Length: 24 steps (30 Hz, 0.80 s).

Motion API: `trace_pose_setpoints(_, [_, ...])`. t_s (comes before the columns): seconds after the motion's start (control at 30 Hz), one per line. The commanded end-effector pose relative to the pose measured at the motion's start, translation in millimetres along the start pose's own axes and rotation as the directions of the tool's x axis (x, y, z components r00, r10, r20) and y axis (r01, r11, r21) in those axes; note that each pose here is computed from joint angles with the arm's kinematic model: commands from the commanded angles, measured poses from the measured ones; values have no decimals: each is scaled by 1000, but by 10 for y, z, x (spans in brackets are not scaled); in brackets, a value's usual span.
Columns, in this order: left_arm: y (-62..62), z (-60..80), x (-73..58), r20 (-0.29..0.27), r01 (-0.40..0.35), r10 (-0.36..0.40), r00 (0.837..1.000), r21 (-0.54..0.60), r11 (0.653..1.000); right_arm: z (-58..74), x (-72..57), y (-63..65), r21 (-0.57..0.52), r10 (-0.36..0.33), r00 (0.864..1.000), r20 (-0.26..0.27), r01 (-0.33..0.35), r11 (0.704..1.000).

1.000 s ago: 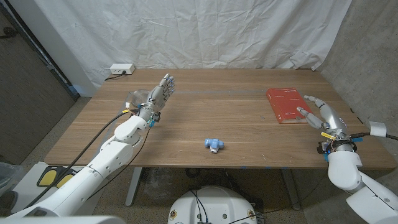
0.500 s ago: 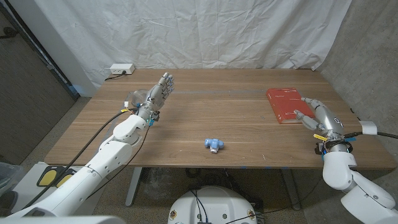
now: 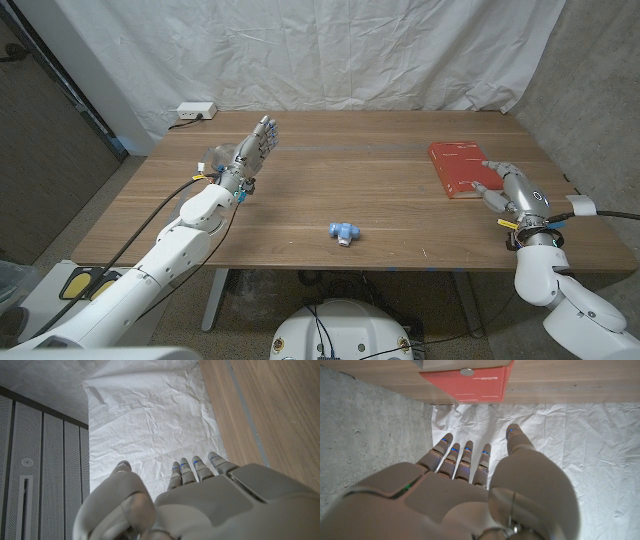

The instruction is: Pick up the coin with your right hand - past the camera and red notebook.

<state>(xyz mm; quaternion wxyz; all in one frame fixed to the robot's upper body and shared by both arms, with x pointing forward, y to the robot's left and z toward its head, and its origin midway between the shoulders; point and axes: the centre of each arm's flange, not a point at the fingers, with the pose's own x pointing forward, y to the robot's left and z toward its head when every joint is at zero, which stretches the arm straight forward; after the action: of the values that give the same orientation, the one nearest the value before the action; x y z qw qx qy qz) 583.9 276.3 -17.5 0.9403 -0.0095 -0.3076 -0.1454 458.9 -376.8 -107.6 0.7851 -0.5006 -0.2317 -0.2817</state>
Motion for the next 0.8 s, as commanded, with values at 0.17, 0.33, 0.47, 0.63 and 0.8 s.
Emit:
trace_pose_setpoints(0.17, [-16,78,-34,8,-5,5,1000,10,1000,-71,-22,84,-98,-15,1000,5,15,995])
trace_pose_setpoints(0.33, [-27,85,-46,8,-4,4,1000,13,1000,-83,-25,114,-137,-40,999,14,41,990])
trace_pose_setpoints(0.47, [-31,96,-54,9,-6,5,1000,16,1000,-97,-17,145,-161,-53,998,23,56,985])
trace_pose_setpoints(0.63, [-32,115,-63,14,-8,7,1000,17,1000,-110,-11,183,-190,-68,997,23,71,979])
trace_pose_setpoints(0.8, [-33,118,-72,16,-9,9,1000,16,1000,-130,-40,127,-215,-91,996,24,94,972])
